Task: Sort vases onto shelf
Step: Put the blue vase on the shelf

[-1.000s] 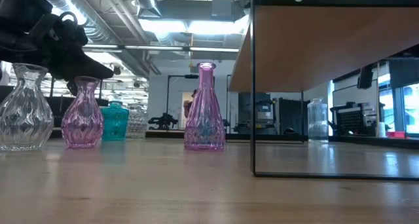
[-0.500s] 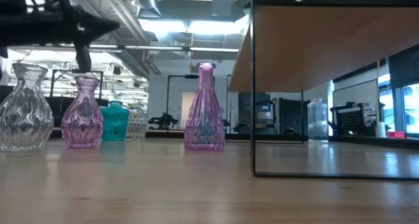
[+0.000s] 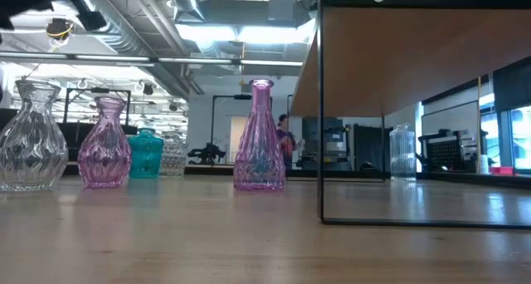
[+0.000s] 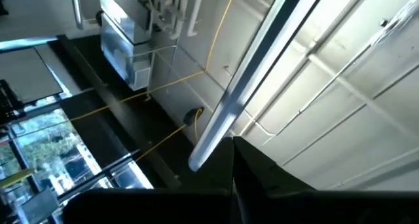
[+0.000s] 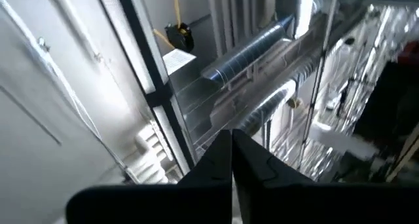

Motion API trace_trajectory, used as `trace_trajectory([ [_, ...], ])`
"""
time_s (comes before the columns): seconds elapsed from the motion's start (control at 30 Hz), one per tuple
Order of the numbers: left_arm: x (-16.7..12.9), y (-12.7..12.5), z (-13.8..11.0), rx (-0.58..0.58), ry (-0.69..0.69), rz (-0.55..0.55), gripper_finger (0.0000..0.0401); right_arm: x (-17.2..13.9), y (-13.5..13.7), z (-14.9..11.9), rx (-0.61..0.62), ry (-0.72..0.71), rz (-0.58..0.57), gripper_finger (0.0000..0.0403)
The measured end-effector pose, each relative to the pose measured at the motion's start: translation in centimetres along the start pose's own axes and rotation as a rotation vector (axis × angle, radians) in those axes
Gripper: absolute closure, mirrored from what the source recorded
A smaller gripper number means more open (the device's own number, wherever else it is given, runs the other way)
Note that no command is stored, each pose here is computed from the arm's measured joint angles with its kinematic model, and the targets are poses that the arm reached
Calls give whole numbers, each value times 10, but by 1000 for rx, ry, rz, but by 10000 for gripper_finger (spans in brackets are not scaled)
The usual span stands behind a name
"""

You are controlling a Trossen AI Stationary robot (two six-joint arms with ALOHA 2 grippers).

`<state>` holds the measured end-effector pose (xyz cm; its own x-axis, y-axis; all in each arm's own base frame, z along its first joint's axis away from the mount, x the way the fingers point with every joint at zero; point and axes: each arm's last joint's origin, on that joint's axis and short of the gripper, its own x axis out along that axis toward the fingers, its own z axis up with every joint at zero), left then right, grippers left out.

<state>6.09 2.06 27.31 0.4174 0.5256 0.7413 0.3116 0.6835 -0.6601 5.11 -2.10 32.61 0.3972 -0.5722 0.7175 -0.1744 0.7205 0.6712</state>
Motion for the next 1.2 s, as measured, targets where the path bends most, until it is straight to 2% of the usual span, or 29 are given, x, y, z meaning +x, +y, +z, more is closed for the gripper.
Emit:
trace_trajectory([
  [0.13,19,-24,8,72,-9,-88,401,44,28,-9,-171,25,22,402],
  [0.23,36,-48,15,178,11,-233,401,78,46,-20,-250,35,25,402],
  [0.33,53,-70,19,283,51,-346,401,109,57,-34,-311,29,-36,402],
  [0.43,74,-86,18,374,141,-322,401,133,66,-46,-349,31,-63,402],
  [0.53,92,-92,10,498,329,-225,401,154,70,-63,-444,63,-75,402],
  [0.63,100,-88,3,681,548,0,401,169,69,-81,-498,112,-91,402],
  [0.73,94,-74,0,831,719,267,401,178,65,-99,-549,232,-59,402],
  [0.83,81,-60,-2,882,840,433,401,182,61,-113,-589,335,-51,402],
  [0.9,73,-52,-1,959,880,538,401,183,58,-118,-606,369,-59,402],
  [1.07,57,-35,-4,1079,988,665,400,183,56,-120,-614,383,-66,402],
  [1.2,42,-18,-11,1117,1076,721,370,183,56,-120,-618,372,-83,402],
])
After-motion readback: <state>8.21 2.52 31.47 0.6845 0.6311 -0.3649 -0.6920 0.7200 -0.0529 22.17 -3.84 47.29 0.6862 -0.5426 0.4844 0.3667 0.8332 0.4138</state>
